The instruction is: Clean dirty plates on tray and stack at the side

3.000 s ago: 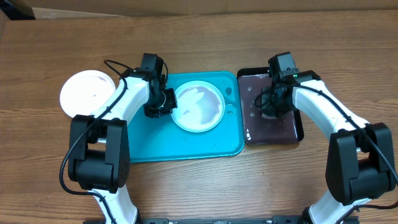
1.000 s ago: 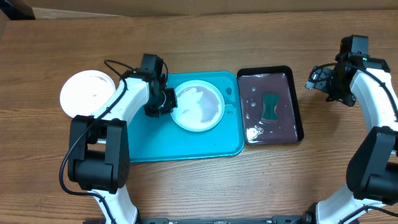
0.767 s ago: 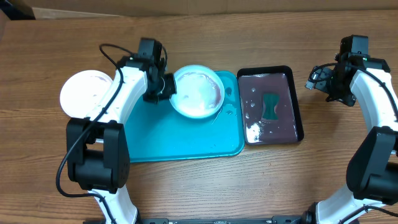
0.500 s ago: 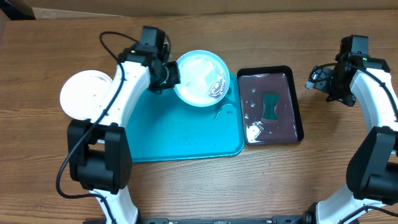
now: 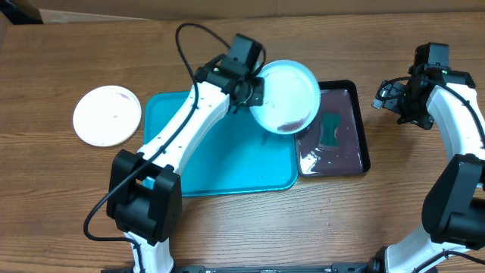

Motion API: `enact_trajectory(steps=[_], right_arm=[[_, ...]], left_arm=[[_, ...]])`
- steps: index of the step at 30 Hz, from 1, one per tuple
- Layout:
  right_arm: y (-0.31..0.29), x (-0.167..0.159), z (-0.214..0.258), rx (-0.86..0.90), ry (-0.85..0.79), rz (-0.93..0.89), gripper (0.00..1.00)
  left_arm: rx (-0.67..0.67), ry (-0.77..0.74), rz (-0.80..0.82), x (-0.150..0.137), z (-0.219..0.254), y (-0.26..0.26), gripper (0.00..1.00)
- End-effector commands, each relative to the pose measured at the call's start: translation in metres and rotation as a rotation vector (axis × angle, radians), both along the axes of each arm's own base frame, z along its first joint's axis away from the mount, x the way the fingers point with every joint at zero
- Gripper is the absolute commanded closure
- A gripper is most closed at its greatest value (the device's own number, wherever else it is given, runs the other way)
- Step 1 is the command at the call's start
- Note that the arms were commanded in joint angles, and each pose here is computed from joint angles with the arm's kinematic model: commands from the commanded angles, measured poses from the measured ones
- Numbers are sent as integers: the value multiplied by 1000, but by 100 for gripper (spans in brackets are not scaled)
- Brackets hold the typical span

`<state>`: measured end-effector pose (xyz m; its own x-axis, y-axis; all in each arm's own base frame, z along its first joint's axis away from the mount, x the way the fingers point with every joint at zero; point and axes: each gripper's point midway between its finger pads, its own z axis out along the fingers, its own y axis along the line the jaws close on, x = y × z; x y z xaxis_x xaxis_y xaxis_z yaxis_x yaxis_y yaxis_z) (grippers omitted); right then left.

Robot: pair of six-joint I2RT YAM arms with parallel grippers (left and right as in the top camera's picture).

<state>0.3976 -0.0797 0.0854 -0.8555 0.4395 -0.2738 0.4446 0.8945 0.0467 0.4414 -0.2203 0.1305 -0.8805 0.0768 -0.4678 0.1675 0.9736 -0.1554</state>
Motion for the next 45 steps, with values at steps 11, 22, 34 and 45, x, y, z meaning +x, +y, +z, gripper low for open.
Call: enact_trajectory(steps=[11,22,34,45], right_arm=[[-3,4,8,-4,-23,-4,0],[-3,4,8,-4,-23,-4,0],[-3,4,8,-4,-23,-4,0],[-3,4,8,-4,-23,-4,0]], left_arm=[[377,-363,-57,9,71,-34,96],[698,-703,-84,-15,137,-81,96],[915,-939,6,-37,220,-105,96],[934,-1032,33,-50,263,-116,96]])
